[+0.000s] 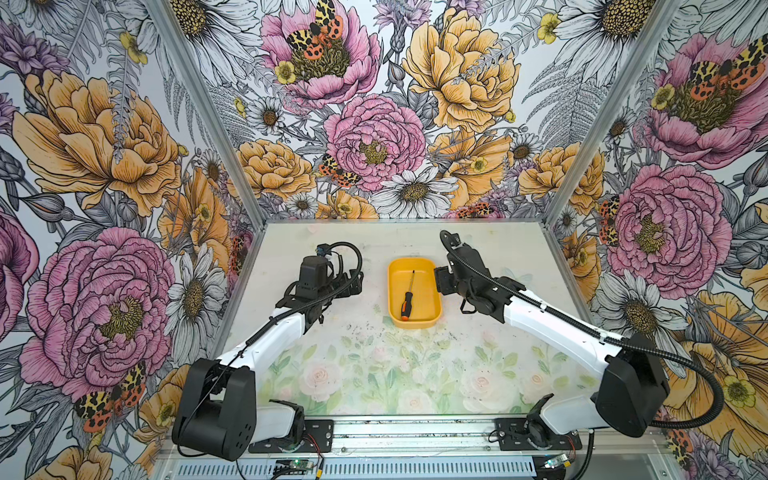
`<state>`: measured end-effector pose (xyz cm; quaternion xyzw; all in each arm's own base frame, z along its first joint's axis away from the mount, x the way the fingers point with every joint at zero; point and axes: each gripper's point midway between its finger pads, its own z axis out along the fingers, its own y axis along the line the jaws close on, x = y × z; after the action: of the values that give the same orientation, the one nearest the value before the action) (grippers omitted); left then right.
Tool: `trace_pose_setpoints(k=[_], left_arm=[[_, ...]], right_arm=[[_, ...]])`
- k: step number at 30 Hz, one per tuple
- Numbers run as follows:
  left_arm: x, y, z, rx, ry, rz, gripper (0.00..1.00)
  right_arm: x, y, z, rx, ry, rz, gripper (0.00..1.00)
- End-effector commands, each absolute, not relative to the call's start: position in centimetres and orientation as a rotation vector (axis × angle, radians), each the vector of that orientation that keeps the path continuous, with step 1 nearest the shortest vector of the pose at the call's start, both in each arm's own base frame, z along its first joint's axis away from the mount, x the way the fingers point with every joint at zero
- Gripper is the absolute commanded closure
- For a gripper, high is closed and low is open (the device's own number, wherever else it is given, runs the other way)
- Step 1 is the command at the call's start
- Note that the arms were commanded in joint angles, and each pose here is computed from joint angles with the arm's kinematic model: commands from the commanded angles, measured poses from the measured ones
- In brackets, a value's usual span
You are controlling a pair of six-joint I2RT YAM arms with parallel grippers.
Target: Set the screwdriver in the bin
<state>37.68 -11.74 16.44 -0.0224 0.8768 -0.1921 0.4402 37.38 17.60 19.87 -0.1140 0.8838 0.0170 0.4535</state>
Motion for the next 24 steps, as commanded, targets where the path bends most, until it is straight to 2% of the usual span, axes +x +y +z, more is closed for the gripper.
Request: trace_pose_setpoints(k=[1, 7, 16, 24], left_arm=[[37.4, -10.6, 18.1, -0.014, 2.094, -0.371, 0.01], [37.2, -6.7, 20.4, 0.003, 1.956, -0.143, 0.01], [35.9, -0.9, 22.8, -0.020, 1.741, 0.020, 0.01], [34.6, 1.5, 22.2, -0.048, 1.612, -0.022, 0.01]], right_arm=[[38.4, 14.3, 20.6, -0.282, 2.075, -0.009, 0.31], [39.3, 7.6, 19.6, -0.004, 1.911, 0.138, 0.31], [38.6, 1.8, 17.2, 0.026, 1.908, -0.087, 0.31], [37.0, -2.4, 15.5, 0.173, 1.831, -0.152, 0.31]])
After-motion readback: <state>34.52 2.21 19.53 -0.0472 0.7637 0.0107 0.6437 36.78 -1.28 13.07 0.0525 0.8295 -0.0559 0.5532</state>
